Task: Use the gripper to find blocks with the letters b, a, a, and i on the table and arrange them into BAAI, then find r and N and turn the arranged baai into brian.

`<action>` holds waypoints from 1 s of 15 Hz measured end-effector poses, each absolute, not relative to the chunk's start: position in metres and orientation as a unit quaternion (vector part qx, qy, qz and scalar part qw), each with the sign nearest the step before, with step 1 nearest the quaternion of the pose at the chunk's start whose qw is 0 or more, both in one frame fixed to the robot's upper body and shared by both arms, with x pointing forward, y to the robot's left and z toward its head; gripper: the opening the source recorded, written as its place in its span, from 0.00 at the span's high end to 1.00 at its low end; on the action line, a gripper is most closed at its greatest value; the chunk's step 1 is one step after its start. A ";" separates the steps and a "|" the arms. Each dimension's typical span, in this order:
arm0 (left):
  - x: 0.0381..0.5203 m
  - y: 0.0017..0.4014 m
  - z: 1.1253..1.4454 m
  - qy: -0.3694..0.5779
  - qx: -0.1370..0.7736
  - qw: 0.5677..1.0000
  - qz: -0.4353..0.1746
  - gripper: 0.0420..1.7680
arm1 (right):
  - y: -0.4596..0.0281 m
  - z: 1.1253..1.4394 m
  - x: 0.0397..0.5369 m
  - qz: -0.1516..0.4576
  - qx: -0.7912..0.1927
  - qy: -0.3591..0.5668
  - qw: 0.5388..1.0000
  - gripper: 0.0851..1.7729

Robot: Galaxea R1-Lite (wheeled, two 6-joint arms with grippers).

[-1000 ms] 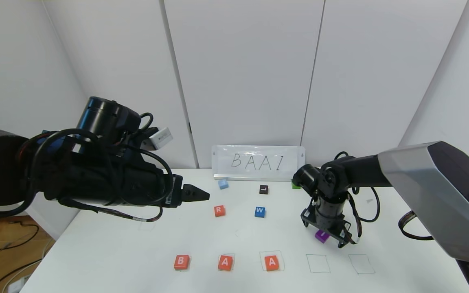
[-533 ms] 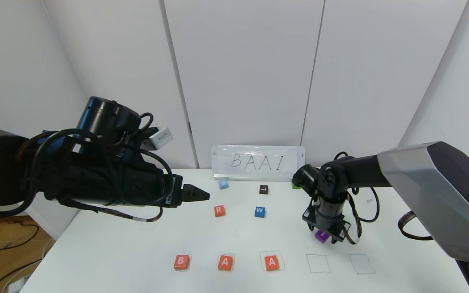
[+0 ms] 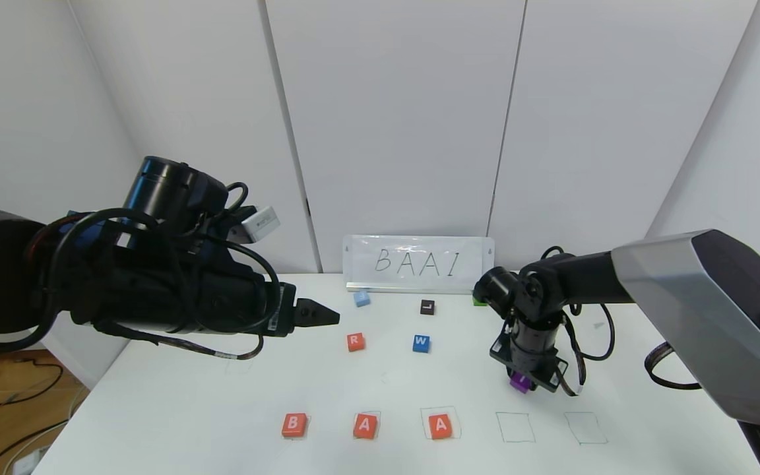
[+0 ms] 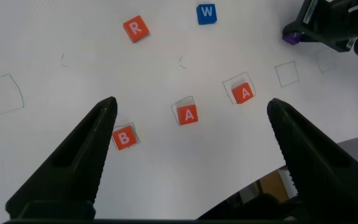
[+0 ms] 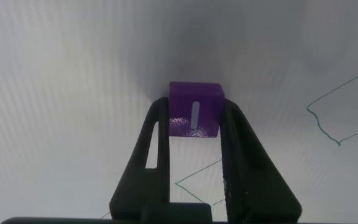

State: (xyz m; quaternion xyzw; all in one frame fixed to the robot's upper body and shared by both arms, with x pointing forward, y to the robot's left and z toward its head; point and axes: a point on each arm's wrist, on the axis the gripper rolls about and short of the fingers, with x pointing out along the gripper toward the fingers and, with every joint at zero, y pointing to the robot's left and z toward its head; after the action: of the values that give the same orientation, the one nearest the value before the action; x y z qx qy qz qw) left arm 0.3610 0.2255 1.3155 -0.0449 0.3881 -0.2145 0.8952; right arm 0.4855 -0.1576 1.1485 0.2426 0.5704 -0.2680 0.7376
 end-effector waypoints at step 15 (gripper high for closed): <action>0.361 0.226 1.317 0.386 -0.045 0.896 -0.214 0.03 | -0.152 1.160 0.473 -0.236 0.194 0.587 0.750 0.73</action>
State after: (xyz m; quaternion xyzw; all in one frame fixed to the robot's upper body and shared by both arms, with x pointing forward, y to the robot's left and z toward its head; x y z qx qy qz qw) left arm 0.3608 0.2260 1.3169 -0.0451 0.3855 -0.2141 0.8964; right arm 0.4731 -0.1516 1.1602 0.1940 0.5872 -0.2361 0.7495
